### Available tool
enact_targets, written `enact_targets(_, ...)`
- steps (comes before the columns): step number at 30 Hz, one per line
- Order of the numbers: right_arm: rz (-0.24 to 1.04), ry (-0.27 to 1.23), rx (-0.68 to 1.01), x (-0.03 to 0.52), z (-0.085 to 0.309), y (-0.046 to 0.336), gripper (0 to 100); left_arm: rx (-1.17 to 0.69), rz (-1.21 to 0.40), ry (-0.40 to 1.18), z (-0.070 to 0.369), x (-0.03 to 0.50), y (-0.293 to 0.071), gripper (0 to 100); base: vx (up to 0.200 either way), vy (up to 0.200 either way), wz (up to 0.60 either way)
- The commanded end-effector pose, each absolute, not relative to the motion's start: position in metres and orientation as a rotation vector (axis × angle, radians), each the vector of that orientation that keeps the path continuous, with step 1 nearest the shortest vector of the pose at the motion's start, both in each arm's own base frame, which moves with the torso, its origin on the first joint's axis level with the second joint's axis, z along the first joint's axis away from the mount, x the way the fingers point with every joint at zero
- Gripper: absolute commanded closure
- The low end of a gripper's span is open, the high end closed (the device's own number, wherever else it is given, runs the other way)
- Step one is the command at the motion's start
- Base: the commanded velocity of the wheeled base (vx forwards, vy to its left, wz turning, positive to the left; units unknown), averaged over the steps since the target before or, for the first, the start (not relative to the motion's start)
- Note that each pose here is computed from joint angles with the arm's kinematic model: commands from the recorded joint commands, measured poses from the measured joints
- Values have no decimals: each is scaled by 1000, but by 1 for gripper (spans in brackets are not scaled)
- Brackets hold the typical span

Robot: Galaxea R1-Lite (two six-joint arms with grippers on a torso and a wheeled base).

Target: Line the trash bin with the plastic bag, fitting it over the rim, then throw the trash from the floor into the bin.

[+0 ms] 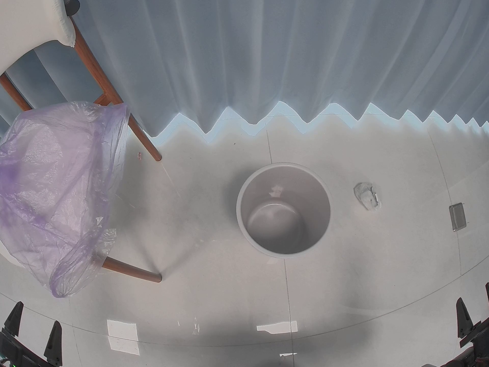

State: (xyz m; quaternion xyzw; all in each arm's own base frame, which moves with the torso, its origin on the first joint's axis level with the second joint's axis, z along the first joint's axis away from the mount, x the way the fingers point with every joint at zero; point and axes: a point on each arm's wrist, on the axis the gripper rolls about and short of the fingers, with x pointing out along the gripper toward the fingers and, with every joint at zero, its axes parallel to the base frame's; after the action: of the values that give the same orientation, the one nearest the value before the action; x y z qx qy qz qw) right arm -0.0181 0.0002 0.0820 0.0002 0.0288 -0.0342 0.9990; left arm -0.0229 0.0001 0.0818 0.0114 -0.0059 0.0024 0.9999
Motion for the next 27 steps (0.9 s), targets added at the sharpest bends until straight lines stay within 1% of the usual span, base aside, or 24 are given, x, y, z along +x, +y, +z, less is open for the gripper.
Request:
enact_targets(1, -69, 75, 1, -17, 77, 0, 0, 23, 5, -11, 77, -23, 0, 0, 0, 0, 0)
enact_targets(27, -69, 75, 1, -17, 77, 0, 0, 26, 17, -24, 78, -23, 0, 0, 0, 0, 0)
